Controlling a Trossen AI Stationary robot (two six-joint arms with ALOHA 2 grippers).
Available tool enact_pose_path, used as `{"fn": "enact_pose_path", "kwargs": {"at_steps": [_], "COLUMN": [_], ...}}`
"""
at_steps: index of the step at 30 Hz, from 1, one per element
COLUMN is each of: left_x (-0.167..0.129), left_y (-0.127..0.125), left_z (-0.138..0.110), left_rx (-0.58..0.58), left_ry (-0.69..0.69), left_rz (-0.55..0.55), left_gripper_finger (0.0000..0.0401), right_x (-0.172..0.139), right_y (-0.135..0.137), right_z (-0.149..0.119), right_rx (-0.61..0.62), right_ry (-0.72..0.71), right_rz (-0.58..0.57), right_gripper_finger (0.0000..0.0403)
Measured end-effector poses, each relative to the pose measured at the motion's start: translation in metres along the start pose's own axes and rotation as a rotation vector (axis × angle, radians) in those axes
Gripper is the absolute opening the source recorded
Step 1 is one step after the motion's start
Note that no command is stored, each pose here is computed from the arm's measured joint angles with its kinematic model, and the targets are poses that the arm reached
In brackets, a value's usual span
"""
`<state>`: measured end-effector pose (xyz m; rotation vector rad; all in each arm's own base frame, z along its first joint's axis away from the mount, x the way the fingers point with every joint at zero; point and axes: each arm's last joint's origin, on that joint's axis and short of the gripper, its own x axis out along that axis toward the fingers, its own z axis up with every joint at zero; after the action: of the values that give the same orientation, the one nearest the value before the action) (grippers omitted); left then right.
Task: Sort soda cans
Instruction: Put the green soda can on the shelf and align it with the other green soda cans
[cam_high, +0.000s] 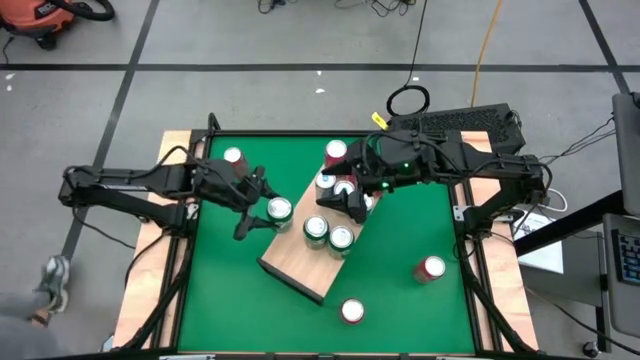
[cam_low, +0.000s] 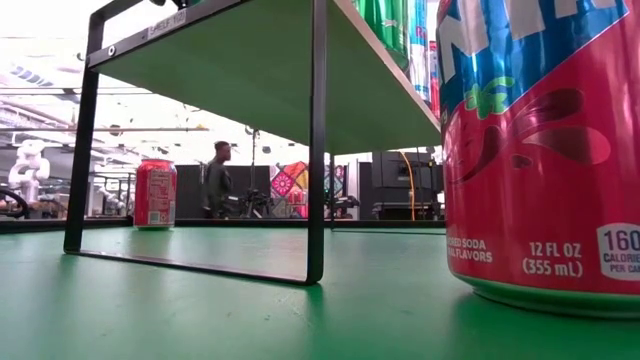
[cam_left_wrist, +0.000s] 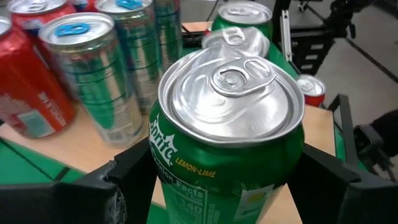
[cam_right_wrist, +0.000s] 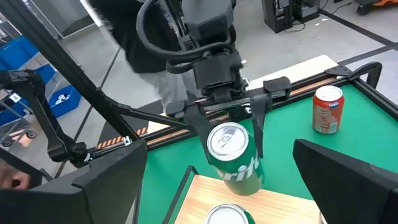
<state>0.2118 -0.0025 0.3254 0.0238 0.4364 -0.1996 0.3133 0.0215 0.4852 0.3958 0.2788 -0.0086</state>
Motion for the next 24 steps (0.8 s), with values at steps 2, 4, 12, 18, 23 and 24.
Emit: {"fn": "enact_pose_path", "kwargs": {"at_steps": [2, 4, 12, 18, 23, 24], "left_x": [0.000, 0.003, 0.022, 0.027, 0.030, 0.030], "left_y": [0.000, 0.000, 0.005, 0.005, 0.004, 0.004], "left_z": [0.000, 0.002, -0.005, -0.008, -0.017, -0.018], "left_rx": [0.024, 0.053, 0.108, 0.117, 0.083, 0.081], "left_ry": [0.001, -0.018, 0.030, -0.016, 0.017, 0.019], "left_rz": [-0.006, -0.009, -0.013, -0.027, -0.058, -0.058], "left_gripper_finger": [0.0285, 0.0285, 0.0285, 0.0286, 0.0286, 0.0286], "right_x": [0.000, 0.000, 0.000, 0.000, 0.000, 0.000], "right_y": [0.000, 0.000, 0.000, 0.000, 0.000, 0.000], "right_z": [0.000, 0.000, 0.000, 0.000, 0.000, 0.000], "right_rx": [0.003, 0.009, 0.030, 0.044, 0.047, 0.047], "right_ry": [0.000, 0.000, 0.000, 0.000, 0.000, 0.000], "right_rz": [-0.001, 0.000, 0.000, -0.001, -0.001, -0.001], "right_gripper_finger": [0.0394, 0.0394, 0.0394, 0.0394, 0.0394, 0.0394]}}
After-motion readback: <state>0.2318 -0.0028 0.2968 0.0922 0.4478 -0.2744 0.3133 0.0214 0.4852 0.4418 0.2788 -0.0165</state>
